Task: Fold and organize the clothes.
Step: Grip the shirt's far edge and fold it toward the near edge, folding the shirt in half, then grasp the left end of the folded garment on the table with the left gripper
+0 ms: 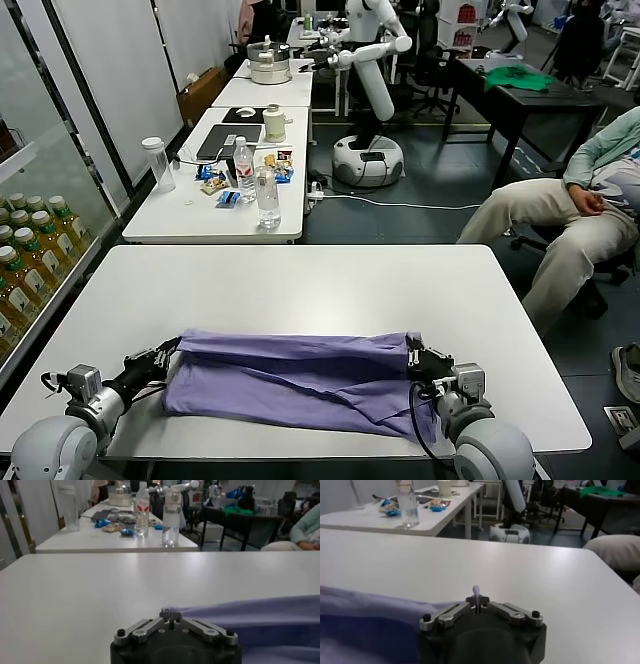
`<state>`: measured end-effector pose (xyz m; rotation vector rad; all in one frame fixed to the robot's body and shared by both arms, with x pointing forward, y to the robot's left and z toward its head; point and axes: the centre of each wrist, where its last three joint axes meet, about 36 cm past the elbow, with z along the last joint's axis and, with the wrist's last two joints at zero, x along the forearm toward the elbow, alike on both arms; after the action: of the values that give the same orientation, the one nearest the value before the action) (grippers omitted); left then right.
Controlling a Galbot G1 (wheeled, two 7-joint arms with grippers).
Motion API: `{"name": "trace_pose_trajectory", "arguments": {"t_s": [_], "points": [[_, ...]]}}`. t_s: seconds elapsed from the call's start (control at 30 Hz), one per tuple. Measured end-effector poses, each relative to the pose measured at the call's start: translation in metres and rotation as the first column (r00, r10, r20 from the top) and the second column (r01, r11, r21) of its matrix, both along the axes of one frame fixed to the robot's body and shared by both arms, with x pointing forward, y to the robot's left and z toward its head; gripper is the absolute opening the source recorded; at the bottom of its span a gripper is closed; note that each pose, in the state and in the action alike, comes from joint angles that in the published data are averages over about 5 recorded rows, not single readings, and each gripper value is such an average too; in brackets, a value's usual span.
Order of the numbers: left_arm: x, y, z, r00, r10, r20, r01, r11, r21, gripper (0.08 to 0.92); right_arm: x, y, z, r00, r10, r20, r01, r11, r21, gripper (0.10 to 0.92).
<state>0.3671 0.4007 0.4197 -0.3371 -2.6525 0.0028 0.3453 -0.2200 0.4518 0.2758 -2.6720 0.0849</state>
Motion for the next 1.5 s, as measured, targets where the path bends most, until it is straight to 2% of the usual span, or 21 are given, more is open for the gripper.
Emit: {"name": "trace_pose_trajectory", "arguments": {"t_s": [0.07, 0.17, 0.3, 0.5, 0.63, 0.8, 0.87, 1.3, 1.4, 1.5], "points": [[-0.002, -0.002, 0.000, 1.0000, -0.004, -0.008, 0.004, 1.000, 0.009, 0.124, -0.004, 0.000, -0.002, 1.000, 0.004, -0.007, -0.004, 1.000, -0.010, 0.153], [-0.004, -0.004, 0.002, 1.0000, -0.004, -0.004, 0.004, 1.000, 0.026, 0.202, -0.010, -0.002, -0.003, 1.000, 0.005, -0.011, -0.005, 1.000, -0.024, 0.242], [-0.004, -0.006, 0.010, 0.9996, 0.012, 0.026, -0.013, 0.999, 0.048, 0.314, -0.018, -0.005, 0.000, 1.000, 0.000, -0.004, 0.000, 0.999, -0.038, 0.363], [-0.005, -0.017, 0.015, 0.9961, 0.059, 0.065, -0.062, 0.997, 0.046, 0.487, -0.033, -0.002, 0.004, 1.000, -0.001, 0.006, 0.001, 0.999, -0.053, 0.535], [-0.011, -0.032, 0.010, 0.9942, 0.094, 0.051, -0.096, 0.995, 0.035, 0.608, -0.043, 0.001, 0.006, 1.000, 0.002, 0.009, -0.001, 0.998, -0.063, 0.648], [-0.020, -0.047, -0.002, 0.9897, 0.143, 0.000, -0.143, 0.989, 0.033, 0.761, -0.051, 0.004, 0.010, 1.000, 0.003, 0.019, -0.002, 0.997, -0.072, 0.783], [-0.021, -0.051, -0.005, 0.9868, 0.161, -0.015, -0.161, 0.986, 0.031, 0.800, -0.053, 0.005, 0.012, 1.000, 0.004, 0.022, -0.002, 0.997, -0.075, 0.808], [-0.017, -0.069, -0.018, 0.9705, 0.233, -0.064, -0.233, 0.972, -0.003, 0.817, -0.060, 0.008, 0.013, 1.000, 0.000, 0.029, 0.002, 0.996, -0.090, 0.823], [-0.018, -0.072, -0.019, 0.9680, 0.241, -0.070, -0.241, 0.970, 0.002, 0.766, -0.059, 0.009, 0.013, 1.000, -0.001, 0.031, 0.003, 0.996, -0.088, 0.823], [-0.019, -0.075, -0.020, 0.9664, 0.246, -0.076, -0.246, 0.969, 0.004, 0.680, -0.059, 0.010, 0.013, 0.999, -0.003, 0.034, 0.006, 0.996, -0.086, 0.823]]}}
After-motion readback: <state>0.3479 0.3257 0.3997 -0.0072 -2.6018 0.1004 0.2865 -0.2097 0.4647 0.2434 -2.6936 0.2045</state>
